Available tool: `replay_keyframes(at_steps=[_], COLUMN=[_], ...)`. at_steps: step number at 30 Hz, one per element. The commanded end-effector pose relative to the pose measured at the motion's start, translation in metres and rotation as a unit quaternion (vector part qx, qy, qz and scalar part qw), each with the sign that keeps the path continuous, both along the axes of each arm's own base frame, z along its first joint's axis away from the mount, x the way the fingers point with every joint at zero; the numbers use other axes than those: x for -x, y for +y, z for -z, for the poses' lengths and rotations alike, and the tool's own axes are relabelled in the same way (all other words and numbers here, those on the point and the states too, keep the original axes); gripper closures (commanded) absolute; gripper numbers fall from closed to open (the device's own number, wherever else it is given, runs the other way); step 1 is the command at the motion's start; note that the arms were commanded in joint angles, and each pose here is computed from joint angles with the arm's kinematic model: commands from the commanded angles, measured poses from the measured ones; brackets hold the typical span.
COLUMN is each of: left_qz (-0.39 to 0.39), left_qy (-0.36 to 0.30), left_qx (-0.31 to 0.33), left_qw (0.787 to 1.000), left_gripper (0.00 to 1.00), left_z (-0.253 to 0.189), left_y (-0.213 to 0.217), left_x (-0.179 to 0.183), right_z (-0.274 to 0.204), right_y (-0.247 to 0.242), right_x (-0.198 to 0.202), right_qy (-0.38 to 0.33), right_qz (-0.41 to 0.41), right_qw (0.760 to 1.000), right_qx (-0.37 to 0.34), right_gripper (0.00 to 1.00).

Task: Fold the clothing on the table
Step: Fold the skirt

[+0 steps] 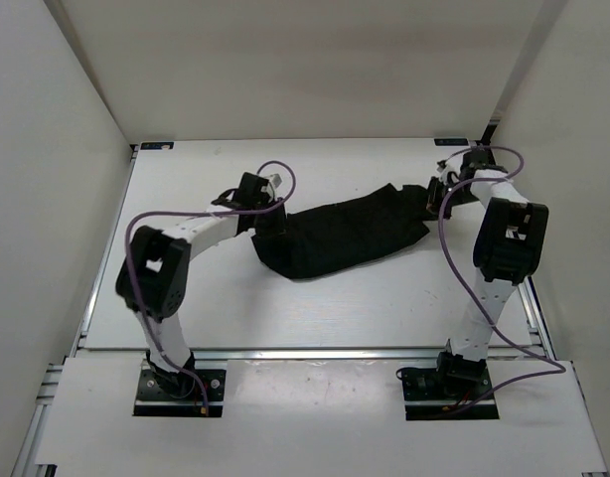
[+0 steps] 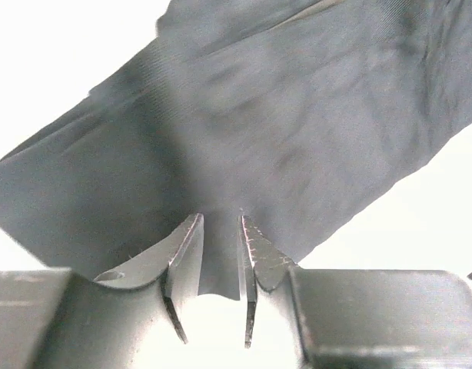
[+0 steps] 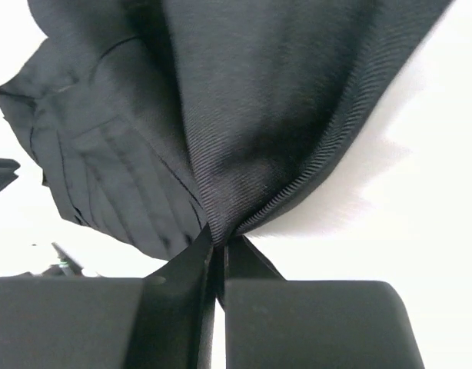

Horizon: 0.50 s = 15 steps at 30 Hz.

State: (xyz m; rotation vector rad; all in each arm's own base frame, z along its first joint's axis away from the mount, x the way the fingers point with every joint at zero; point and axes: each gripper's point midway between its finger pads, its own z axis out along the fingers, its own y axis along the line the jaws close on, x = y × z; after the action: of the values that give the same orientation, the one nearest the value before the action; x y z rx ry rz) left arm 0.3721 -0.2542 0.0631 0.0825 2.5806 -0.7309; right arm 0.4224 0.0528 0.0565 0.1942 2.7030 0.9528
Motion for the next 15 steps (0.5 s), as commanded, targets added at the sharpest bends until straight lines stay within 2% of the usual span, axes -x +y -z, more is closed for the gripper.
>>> replay_keyframes(at_steps=[1, 6, 13, 15], left_qz=[-0.033, -0.046, -0.034, -0.024], left_qy=[-0.063, -0.012, 0.047, 0.045], left_qx=[0.013, 0.008, 0.009, 0.009], left_qw=[0.997, 0.999, 0.998, 0.999], left_gripper=[0.64, 0.66, 0.67, 0.67], left_z=[-0.034, 0.008, 0.050, 0.053], left_y=[0.020, 0.034, 0.020, 0.013], left_x=[-0.001, 0.027, 0.040, 0.038], right_z=[-0.059, -0.099, -0.136, -0.144], right_y=[-0.015, 0.000, 0.043, 0.056], right_x=[-0.011, -0.018, -0.014, -0.013], right_qy=[-0.084, -0.135, -0.194, -0.208], right_qz=[-0.044, -0.097, -0.180, -0.198], right_qw=[0.994, 0.985, 0.961, 0.953], right_qx=[0.046, 0.055, 0.075, 0.092], right_gripper=[1.00, 1.00, 1.00, 1.00])
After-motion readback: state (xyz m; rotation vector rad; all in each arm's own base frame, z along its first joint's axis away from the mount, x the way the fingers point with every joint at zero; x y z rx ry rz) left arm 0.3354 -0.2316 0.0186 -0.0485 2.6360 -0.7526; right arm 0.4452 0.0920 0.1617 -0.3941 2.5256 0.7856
